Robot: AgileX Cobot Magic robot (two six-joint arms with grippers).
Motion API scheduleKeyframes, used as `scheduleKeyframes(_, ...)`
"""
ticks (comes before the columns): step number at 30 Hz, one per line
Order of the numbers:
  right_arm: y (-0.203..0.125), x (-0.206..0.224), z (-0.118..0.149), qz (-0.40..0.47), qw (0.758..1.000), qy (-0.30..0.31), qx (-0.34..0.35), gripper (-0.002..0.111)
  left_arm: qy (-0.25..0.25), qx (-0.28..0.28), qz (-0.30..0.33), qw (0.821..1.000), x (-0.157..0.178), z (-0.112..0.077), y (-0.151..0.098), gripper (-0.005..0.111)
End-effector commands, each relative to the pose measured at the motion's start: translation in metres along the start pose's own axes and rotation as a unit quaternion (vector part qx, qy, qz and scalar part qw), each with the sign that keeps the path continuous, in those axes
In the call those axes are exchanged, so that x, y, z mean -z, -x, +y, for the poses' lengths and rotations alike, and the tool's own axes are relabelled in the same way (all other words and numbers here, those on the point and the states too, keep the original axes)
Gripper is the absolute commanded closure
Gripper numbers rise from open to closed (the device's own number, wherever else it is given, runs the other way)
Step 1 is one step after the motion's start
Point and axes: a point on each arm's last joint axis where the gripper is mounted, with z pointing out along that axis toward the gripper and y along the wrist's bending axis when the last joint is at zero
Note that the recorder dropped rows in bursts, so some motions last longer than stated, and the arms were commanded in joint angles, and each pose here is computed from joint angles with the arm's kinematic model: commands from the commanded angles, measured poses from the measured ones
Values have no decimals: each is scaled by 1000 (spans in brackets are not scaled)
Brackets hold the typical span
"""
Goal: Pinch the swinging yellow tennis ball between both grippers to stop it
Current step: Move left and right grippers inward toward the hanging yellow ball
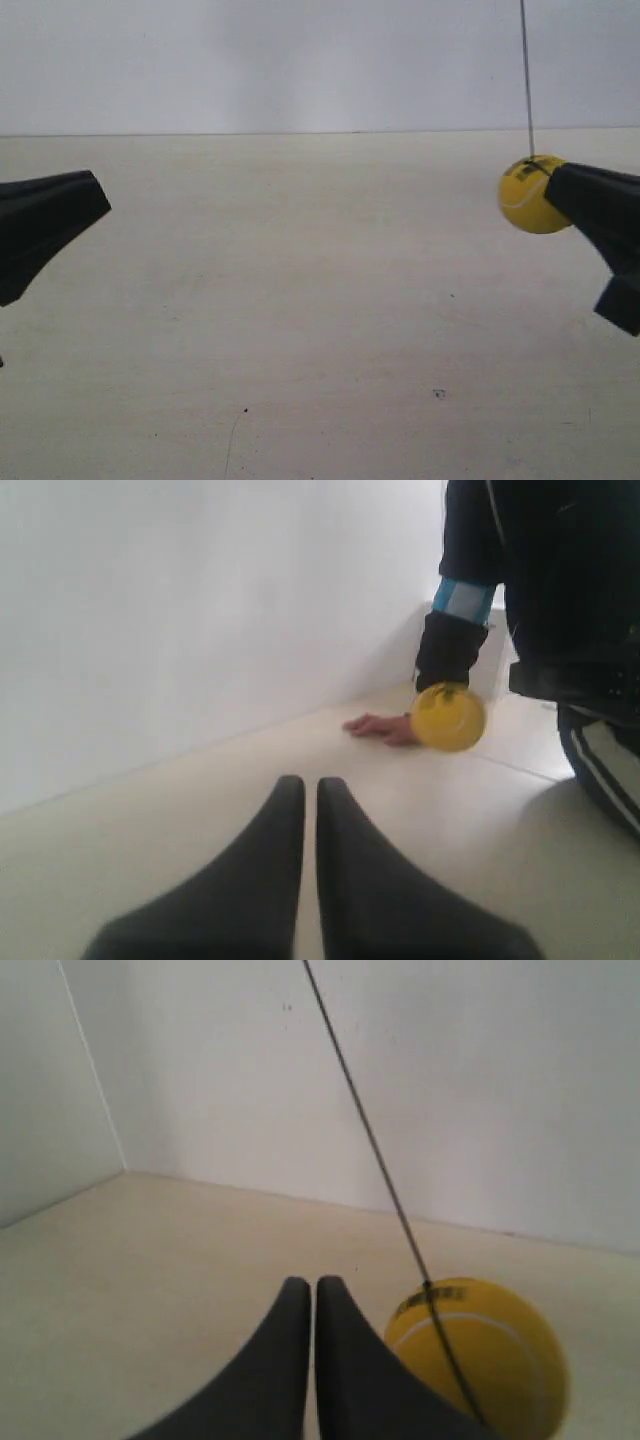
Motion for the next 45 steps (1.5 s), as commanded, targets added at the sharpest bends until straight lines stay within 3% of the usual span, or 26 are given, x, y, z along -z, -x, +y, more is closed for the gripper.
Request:
scheduleKeyframes(1, -17, -25, -12, 33, 998, 47, -2, 108, 3, -7, 27, 1000, -10, 17, -17, 102)
scheduleKeyframes(7, -26, -59, -35, 32, 998, 62, -9, 108, 6, 6, 43, 999, -22, 36, -25, 102)
scheduleKeyframes(13, -30, -76, -48, 39, 997, 69, -17, 108, 4, 4, 43, 999, -26, 41, -24, 102)
scheduleKeyframes(18, -30, -77, -37, 33, 993, 114, -9, 108, -9, -1, 40, 999, -31, 38, -22, 102)
scheduleKeyframes(22, -38, -96, -7, 84, 985, 150, 26, 108, -101, -30, 17, 994, -61, 14, -6, 102)
scheduleKeyframes(24, -40, -105, 1, 111, 983, 141, 47, 108, -57, -65, 90, 992, -80, 14, -12, 102)
scheduleKeyframes(26, -40, -106, 1, 113, 982, 141, 49, 108, -41, -72, 125, 989, -87, 15, -18, 102)
scheduleKeyframes(32, -48, -109, 18, 137, 975, 163, 60, 108, -98, -33, 119, 987, -103, 13, -44, 102)
scheduleKeyframes(38, -52, -110, 4, 167, 980, 87, 69, 108, -97, -35, 126, 987, -104, 14, -47, 102)
scheduleKeyframes(40, -51, -109, 5, 166, 980, 88, 71, 108, -96, -35, 125, 987, -104, 14, -47, 102)
scheduleKeyframes(45, -47, -107, 20, 144, 973, 174, 55, 108, -96, -35, 123, 987, -104, 14, -47, 102)
